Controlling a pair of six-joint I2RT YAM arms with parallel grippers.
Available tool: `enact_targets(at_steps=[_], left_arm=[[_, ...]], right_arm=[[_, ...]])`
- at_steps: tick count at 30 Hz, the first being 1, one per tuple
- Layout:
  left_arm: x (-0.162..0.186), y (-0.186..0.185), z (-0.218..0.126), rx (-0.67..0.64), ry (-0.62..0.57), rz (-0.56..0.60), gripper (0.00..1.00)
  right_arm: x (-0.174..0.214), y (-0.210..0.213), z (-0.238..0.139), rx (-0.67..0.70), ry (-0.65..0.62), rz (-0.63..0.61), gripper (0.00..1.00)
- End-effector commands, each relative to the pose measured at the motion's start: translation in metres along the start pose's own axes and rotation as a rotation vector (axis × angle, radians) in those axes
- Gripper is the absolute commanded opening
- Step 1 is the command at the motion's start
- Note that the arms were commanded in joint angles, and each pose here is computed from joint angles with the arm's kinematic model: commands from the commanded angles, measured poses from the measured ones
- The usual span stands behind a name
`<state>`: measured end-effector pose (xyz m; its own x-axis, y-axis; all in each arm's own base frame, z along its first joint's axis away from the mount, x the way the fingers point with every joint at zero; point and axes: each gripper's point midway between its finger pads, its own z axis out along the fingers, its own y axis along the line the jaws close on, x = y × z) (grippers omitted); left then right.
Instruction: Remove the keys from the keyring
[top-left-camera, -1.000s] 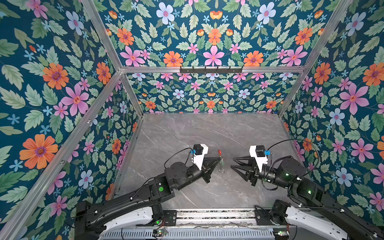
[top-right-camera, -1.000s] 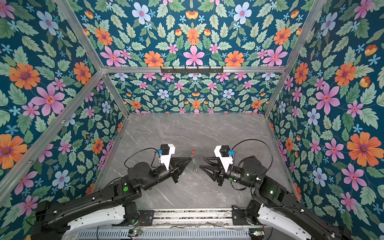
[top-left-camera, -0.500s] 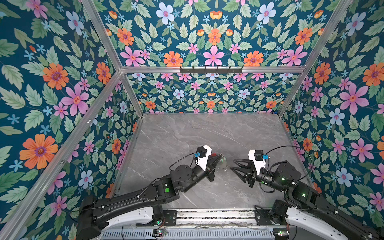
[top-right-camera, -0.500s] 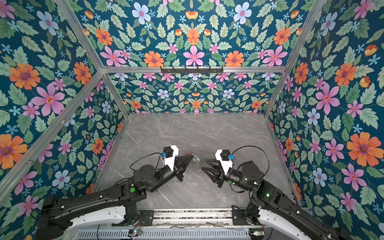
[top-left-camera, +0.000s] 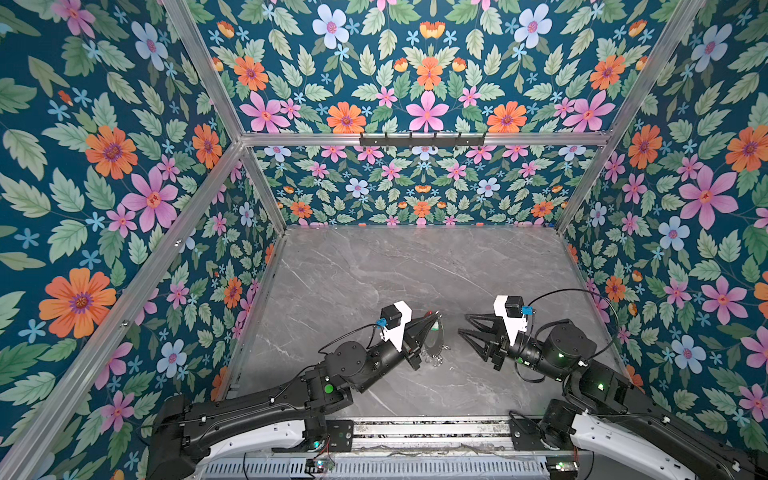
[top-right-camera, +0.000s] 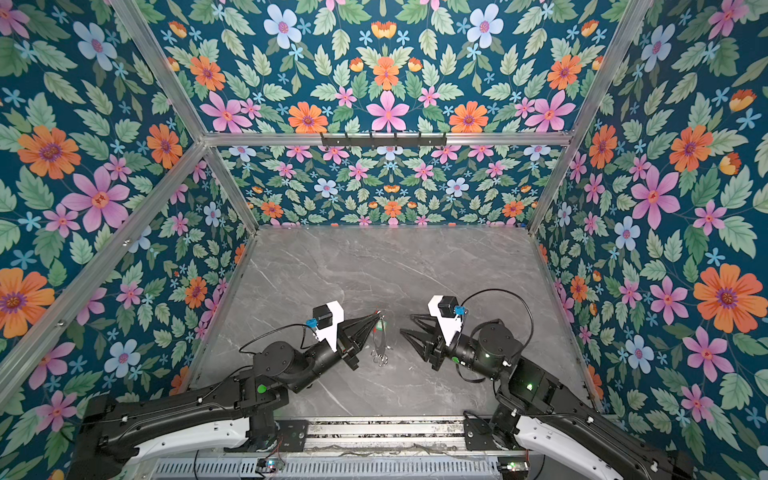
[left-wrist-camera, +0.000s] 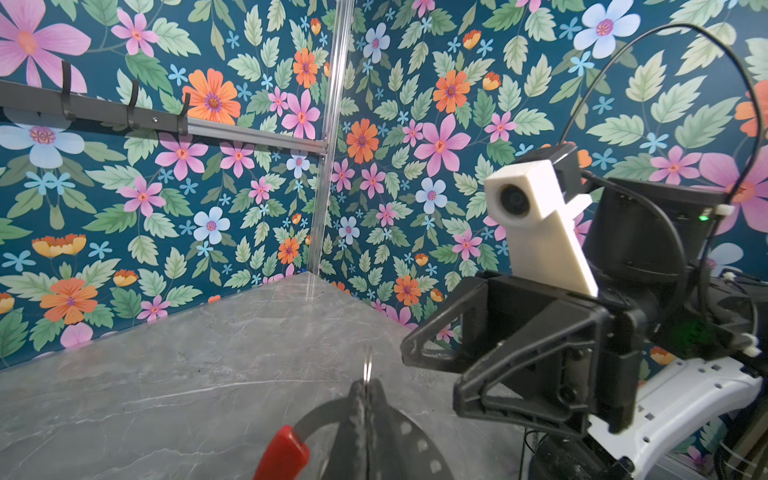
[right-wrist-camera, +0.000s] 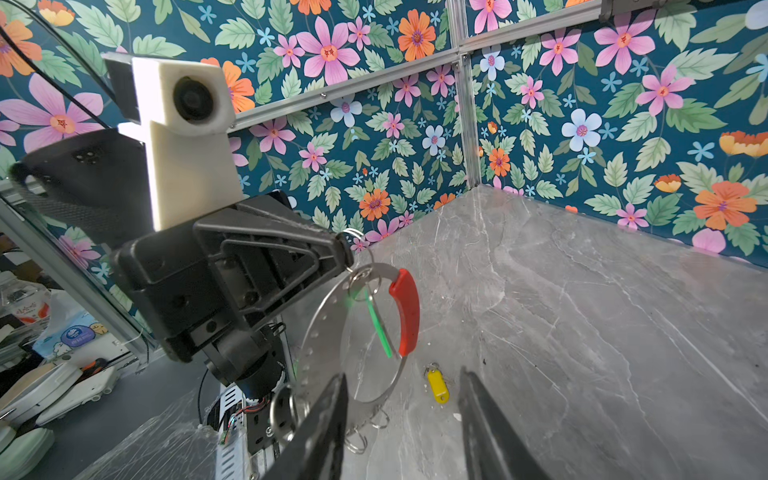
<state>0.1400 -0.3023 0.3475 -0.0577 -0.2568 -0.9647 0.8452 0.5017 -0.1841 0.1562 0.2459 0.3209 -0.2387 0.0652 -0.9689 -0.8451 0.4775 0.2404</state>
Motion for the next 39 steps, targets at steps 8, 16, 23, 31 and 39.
enact_targets(at_steps=[8,16,23,31,39], left_arm=[[-0.024,-0.031,-0.016,0.199,-0.107,-0.035,0.0],[-0.03,-0.042,-0.019,0.268,-0.134,-0.076,0.0],[-0.035,-0.042,-0.023,0.275,-0.161,-0.093,0.0],[-0.038,-0.038,-0.028,0.263,-0.18,-0.1,0.0],[-0.038,-0.038,-0.029,0.265,-0.182,-0.105,0.0]], right_arm=[[-0.049,0.029,-0.001,-0.147,-0.157,0.03,0.47],[-0.062,0.058,0.003,-0.32,-0.164,0.103,0.47],[-0.06,0.07,0.006,-0.392,-0.119,0.124,0.38],[-0.056,0.076,0.008,-0.436,-0.083,0.137,0.26],[-0.054,0.078,0.008,-0.445,-0.07,0.139,0.04]])
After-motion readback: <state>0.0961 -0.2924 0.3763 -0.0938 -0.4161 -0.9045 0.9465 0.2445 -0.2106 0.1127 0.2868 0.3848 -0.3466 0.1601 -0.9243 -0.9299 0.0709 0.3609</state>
